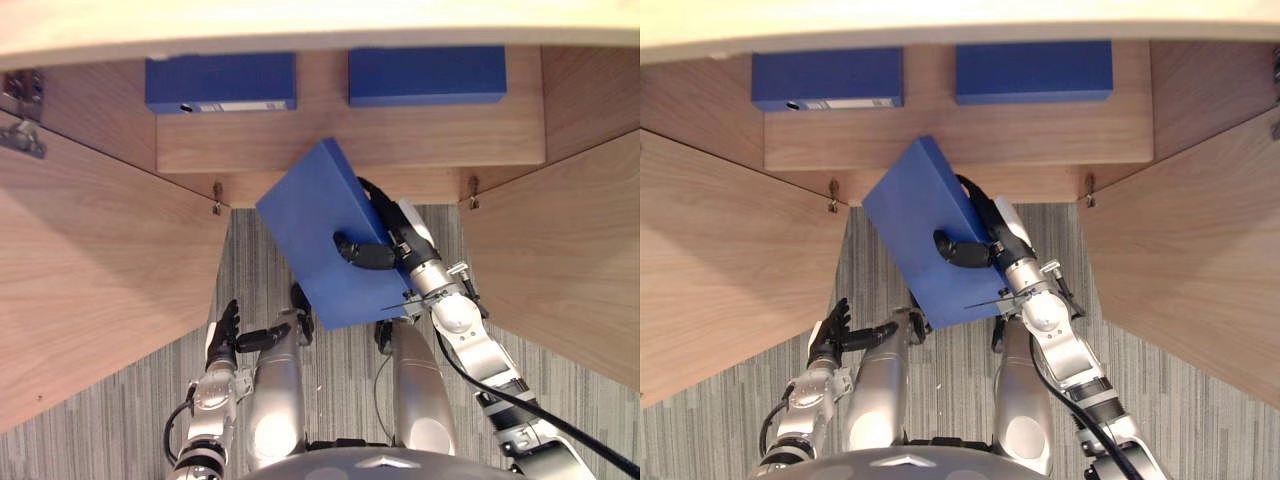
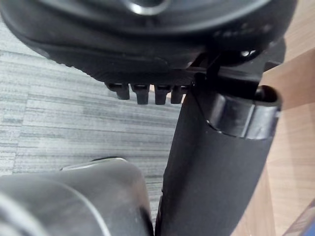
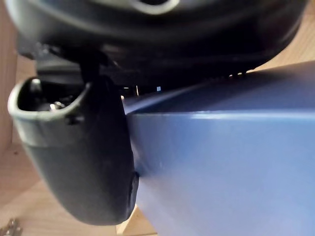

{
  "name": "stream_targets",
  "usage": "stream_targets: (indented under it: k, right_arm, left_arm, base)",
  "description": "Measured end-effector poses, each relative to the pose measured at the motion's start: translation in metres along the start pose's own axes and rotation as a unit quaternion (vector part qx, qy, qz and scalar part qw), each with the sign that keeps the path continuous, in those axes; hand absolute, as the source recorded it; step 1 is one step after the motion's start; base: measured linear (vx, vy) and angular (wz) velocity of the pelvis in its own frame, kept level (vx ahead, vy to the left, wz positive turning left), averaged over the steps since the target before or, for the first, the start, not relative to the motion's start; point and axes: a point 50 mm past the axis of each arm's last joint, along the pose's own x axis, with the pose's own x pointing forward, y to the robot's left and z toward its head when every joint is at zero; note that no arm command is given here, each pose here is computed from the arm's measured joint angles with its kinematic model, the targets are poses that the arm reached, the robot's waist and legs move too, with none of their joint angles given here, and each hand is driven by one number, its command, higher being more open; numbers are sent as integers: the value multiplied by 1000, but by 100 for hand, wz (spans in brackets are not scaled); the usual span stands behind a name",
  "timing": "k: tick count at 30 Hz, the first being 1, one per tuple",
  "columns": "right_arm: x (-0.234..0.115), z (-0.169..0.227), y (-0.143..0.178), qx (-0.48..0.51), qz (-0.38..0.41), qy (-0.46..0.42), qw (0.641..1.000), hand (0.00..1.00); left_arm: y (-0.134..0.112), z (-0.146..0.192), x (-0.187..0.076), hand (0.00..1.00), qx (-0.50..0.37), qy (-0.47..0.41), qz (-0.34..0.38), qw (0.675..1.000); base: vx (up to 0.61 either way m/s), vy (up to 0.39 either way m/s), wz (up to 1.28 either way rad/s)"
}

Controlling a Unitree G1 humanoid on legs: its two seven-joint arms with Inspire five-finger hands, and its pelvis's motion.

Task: Walk over to the cabinet, pick up the folder, carry it to the office cabinet, place the folder inside the office cabinet, then close the office cabinet door

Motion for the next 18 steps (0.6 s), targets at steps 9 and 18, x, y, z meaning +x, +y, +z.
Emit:
stream_targets:
  k: [9, 18]
  right_arm:
    - [24, 46, -51, 169, -200, -106, 959, 0]
    - [27, 39, -85, 281, -297, -112, 906, 0]
  left_arm:
    - [-26, 56, 11, 100, -55, -98, -14, 994]
    - [-30, 82, 13, 100, -65, -144, -14, 987]
  base:
    - [-54, -17, -3]
    - [-15, -14, -1]
